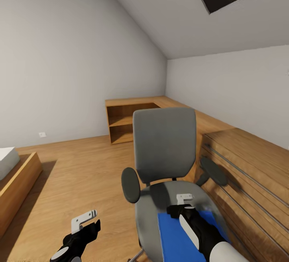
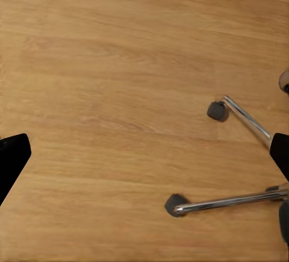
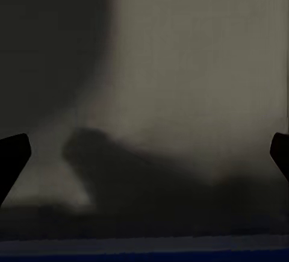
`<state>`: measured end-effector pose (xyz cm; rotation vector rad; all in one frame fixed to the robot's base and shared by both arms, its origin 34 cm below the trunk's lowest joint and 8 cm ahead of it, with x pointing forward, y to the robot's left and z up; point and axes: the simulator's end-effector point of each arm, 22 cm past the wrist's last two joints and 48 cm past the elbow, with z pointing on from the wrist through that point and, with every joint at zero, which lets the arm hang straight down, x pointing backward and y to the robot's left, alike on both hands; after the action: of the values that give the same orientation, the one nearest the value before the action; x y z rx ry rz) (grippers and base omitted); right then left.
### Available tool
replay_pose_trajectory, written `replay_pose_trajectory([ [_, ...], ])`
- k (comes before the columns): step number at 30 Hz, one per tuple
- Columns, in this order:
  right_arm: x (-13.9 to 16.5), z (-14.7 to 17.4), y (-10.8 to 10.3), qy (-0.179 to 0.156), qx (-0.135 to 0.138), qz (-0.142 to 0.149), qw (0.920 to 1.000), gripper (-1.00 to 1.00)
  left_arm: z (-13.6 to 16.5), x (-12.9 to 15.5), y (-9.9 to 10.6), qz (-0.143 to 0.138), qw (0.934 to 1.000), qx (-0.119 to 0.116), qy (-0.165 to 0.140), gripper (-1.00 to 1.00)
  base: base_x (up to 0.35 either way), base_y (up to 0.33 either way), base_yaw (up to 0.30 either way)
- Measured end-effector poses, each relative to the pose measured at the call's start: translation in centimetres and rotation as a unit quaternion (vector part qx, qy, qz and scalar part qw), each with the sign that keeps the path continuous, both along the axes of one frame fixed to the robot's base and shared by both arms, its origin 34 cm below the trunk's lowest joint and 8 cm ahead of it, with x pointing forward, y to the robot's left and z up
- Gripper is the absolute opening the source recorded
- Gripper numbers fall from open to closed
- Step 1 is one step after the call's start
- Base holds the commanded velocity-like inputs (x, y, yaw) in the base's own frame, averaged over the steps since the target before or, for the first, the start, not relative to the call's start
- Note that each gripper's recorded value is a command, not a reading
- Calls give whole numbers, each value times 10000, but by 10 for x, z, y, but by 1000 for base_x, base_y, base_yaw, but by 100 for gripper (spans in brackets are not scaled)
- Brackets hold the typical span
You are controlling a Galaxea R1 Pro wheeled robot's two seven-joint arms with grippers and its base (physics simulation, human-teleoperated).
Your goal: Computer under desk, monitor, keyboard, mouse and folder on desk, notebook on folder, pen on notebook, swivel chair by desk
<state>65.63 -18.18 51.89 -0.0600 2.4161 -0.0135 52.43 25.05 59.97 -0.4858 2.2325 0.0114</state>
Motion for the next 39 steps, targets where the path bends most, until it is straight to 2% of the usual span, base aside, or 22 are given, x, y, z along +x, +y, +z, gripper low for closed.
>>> replay_pose_trajectory([
  [39, 2, 6, -1, -57, 10, -23, 10000, 100, 4, 1, 0, 0, 10000, -8, -2, 100, -33, 0, 0],
])
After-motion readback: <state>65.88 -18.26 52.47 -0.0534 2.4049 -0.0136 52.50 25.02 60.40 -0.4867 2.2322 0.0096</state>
